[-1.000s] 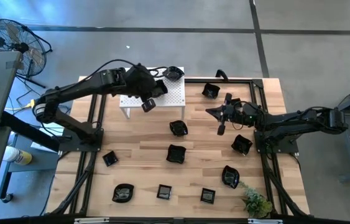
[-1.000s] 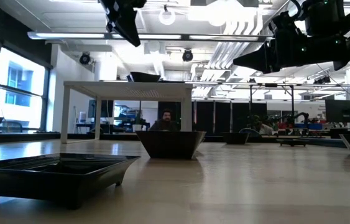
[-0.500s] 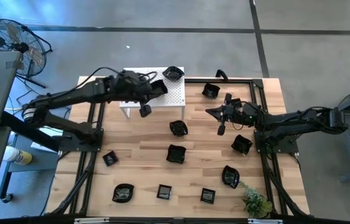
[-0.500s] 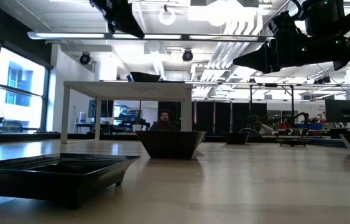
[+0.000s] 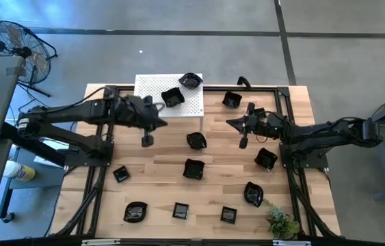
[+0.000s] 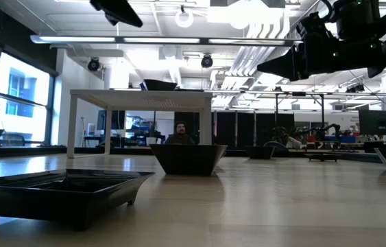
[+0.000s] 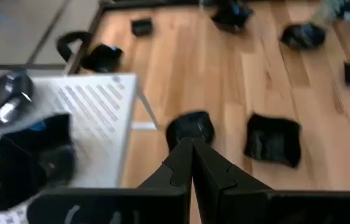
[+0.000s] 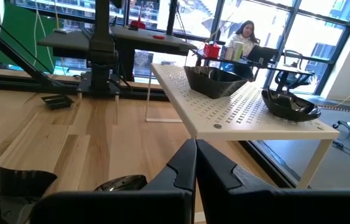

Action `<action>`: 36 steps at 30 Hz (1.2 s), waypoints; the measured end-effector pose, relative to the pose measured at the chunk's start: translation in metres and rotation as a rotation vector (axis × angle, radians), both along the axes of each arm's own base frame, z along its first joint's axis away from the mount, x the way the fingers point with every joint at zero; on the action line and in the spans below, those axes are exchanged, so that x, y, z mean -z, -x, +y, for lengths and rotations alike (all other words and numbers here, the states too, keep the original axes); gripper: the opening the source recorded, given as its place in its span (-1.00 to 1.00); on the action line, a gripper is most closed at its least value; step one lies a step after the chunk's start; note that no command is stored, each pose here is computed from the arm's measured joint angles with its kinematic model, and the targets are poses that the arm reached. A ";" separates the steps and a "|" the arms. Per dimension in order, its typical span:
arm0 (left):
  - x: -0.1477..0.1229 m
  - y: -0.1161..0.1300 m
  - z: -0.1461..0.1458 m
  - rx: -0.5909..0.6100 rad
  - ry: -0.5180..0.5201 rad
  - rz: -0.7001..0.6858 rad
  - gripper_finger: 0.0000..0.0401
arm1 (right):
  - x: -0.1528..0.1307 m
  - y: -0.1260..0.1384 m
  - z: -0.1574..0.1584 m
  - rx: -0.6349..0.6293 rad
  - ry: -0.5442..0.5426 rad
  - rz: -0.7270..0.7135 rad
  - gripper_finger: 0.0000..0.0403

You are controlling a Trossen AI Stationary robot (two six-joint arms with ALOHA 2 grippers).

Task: Pick & Place Mini shaped plates
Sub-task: Put the black square plate on the shelf

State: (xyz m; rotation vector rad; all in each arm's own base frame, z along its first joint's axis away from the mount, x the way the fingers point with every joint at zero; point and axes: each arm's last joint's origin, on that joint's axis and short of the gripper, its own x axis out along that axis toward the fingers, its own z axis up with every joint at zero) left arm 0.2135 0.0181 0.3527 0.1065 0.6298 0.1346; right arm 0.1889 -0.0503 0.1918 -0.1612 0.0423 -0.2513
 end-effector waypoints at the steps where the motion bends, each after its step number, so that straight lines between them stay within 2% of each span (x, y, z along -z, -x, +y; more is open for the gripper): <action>1: 0.002 0.001 -0.004 0.004 0.004 0.023 -0.99 | 0.000 0.000 0.000 0.000 0.000 0.000 -0.99; 6: 0.009 0.007 -0.023 -0.012 0.045 0.107 -0.99 | 0.000 0.000 0.000 0.000 0.000 0.000 -0.99; 22: 0.031 0.031 -0.058 -0.181 0.215 0.339 -0.99 | 0.000 0.000 0.000 0.000 0.000 0.000 -0.99; 29: 0.080 0.039 -0.073 -0.216 0.255 0.466 -0.99 | 0.000 0.000 0.000 0.000 0.000 0.000 -0.99; 33: 0.112 0.043 -0.081 -0.223 0.336 0.518 -0.99 | 0.000 0.000 0.000 0.000 0.000 0.000 -0.99; 36: 0.132 0.051 -0.082 -0.254 0.414 0.606 -0.99 | 0.000 0.000 0.000 0.000 0.000 0.000 -0.99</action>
